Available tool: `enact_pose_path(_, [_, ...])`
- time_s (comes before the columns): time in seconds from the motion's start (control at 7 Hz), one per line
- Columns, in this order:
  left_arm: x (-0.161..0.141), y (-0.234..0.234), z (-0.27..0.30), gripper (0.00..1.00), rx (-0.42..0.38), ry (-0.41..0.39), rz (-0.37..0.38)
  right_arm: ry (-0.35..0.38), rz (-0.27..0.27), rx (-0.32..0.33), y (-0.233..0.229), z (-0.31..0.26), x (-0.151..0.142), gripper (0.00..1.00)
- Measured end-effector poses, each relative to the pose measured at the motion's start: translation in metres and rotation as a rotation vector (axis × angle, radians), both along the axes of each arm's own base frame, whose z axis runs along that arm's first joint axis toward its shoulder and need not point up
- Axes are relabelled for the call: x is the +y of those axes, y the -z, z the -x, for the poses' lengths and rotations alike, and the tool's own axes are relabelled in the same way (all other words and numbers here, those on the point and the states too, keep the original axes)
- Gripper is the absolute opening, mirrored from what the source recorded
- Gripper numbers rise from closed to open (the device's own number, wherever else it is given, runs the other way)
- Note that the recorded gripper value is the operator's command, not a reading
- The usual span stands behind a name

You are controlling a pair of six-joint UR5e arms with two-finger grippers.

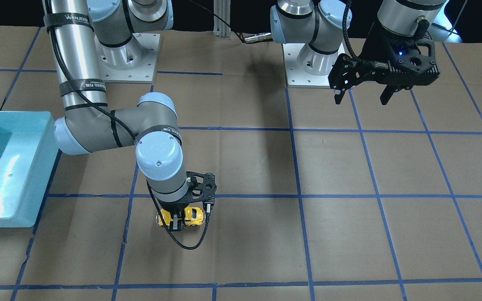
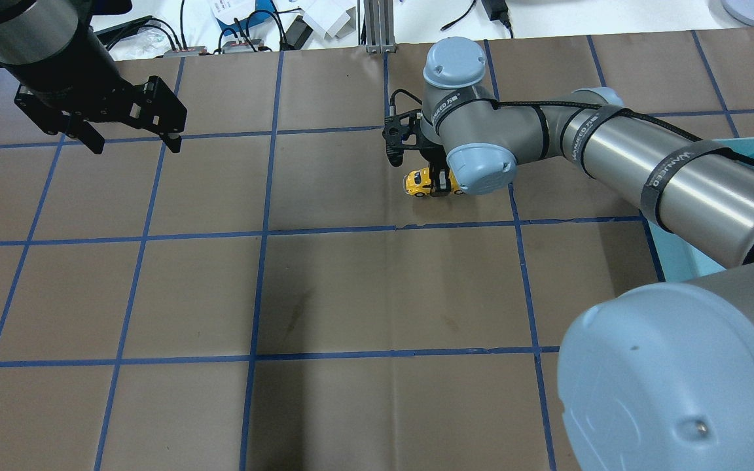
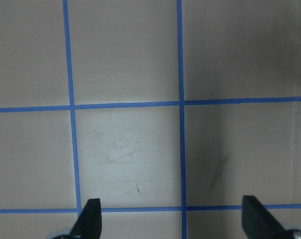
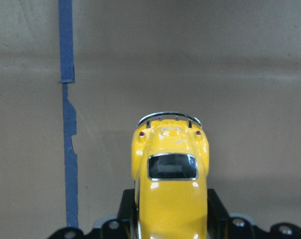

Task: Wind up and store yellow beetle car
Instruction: 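Lift the car with the right gripper and carry it into the blue box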

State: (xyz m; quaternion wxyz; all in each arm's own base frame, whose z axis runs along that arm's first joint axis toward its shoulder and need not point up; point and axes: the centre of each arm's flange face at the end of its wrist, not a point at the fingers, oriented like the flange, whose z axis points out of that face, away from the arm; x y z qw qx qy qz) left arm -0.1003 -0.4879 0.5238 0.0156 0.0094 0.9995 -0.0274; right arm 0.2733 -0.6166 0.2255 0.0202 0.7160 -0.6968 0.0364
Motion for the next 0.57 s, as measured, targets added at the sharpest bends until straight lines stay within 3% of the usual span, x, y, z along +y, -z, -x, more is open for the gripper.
enact_pose_path(0.14, [0.0, 0.0, 0.0, 1.0, 0.001, 0.0, 0.001, 0.017, 0.024, -0.004, -0.022, 0.006, 0.002, 0.21])
enact_pose_path(0.29, [0.0, 0.0, 0.0, 1.0, 0.002, -0.001, 0.001, 0.082, 0.044, -0.012, -0.043, 0.015, 0.005, 0.21])
enact_pose_path(0.57, [0.0, -0.001, -0.001, 1.0, 0.001, 0.0, 0.002, 0.336, 0.066, -0.039, -0.073, 0.042, 0.008, 0.25])
